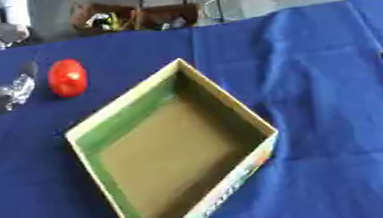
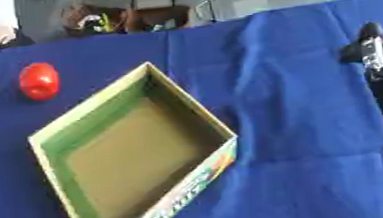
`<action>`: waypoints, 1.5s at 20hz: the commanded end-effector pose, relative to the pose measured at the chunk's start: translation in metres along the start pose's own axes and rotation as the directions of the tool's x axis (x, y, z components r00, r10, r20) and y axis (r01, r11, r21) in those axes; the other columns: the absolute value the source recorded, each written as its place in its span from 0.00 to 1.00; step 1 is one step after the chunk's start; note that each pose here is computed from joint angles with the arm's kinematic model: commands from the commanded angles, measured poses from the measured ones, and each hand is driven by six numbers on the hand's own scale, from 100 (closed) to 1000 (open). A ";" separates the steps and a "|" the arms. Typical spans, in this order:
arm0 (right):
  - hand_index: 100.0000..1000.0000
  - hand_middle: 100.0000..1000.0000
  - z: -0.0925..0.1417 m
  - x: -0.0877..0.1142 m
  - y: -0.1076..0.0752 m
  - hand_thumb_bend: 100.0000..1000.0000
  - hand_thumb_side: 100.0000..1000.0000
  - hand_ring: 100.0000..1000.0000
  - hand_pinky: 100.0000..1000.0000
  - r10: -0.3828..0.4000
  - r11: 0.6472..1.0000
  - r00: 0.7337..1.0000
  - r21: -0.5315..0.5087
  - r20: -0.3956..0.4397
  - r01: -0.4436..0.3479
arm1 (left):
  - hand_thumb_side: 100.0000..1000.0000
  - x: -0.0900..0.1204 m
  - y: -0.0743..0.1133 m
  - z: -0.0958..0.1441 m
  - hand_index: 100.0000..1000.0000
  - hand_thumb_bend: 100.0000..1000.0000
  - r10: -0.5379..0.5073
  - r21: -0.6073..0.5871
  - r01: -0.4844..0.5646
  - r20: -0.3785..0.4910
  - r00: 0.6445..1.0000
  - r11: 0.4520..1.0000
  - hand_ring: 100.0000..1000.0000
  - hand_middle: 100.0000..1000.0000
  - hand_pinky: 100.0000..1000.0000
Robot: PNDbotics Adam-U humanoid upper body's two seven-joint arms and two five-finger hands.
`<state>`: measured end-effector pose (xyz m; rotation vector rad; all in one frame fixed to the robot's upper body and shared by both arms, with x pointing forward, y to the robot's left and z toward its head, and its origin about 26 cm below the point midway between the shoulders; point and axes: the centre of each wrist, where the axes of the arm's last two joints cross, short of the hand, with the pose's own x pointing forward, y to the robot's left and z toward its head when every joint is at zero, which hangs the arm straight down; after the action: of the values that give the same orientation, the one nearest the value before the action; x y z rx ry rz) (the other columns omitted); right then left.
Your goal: Pick up objects on the table and place them in the box.
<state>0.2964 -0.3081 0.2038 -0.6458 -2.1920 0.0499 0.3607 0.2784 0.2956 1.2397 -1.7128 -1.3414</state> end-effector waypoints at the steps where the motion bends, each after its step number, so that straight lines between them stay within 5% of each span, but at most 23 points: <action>1: 0.48 0.38 -0.001 0.007 -0.001 0.00 0.84 0.53 0.71 -0.001 1.000 1.000 0.003 0.025 0.001 | 1.00 -0.006 0.013 0.002 0.99 0.27 -0.024 0.018 0.024 -0.022 0.999 1.000 1.00 0.95 0.90; 4: 0.48 0.38 -0.001 0.006 -0.001 0.00 0.84 0.53 0.71 0.001 1.000 1.000 0.004 0.024 -0.001 | 1.00 -0.006 0.012 0.002 0.99 0.29 -0.015 0.011 0.015 -0.026 1.000 1.000 1.00 0.95 0.90; 7: 0.48 0.38 -0.001 0.006 -0.001 0.00 0.84 0.53 0.71 0.002 1.000 1.000 0.004 0.024 -0.002 | 1.00 -0.007 0.012 0.001 0.99 0.48 -0.003 0.008 0.003 -0.032 0.999 1.000 1.00 0.97 0.92; 8: 0.48 0.37 -0.001 0.006 -0.001 0.00 0.84 0.52 0.71 0.001 1.000 1.000 0.005 0.023 -0.002 | 1.00 -0.007 0.012 0.001 1.00 0.67 0.003 0.007 -0.003 -0.032 0.999 1.000 1.00 0.99 0.98; 10: 0.48 0.37 -0.001 0.006 -0.001 0.00 0.84 0.52 0.71 0.002 1.000 1.000 0.004 0.023 -0.002 | 1.00 -0.006 0.012 0.001 1.00 0.76 0.011 0.004 -0.011 -0.018 1.000 1.000 1.00 1.00 1.00; 16: 0.48 0.36 0.000 0.006 -0.001 0.00 0.84 0.51 0.71 0.004 1.000 1.000 0.009 0.018 -0.005 | 1.00 -0.009 0.011 -0.002 1.00 0.63 0.081 -0.063 -0.080 0.002 0.997 0.995 1.00 1.00 1.00; 22: 0.47 0.36 0.002 0.004 -0.002 0.00 0.85 0.51 0.71 0.013 1.000 1.000 0.016 0.010 -0.013 | 0.88 -0.017 0.014 -0.017 1.00 0.53 0.234 -0.155 -0.232 -0.011 0.972 0.960 1.00 1.00 1.00; 30: 0.47 0.35 0.003 0.003 -0.002 0.00 0.85 0.50 0.71 0.023 0.999 1.000 0.028 0.005 -0.023 | 0.89 -0.030 0.018 -0.042 1.00 0.66 0.247 -0.273 -0.256 -0.068 0.967 0.927 1.00 1.00 1.00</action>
<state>0.2949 -0.3078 0.1979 -0.6391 -2.1592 0.0735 0.4046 0.2825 0.3153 0.8039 -1.5665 -1.3377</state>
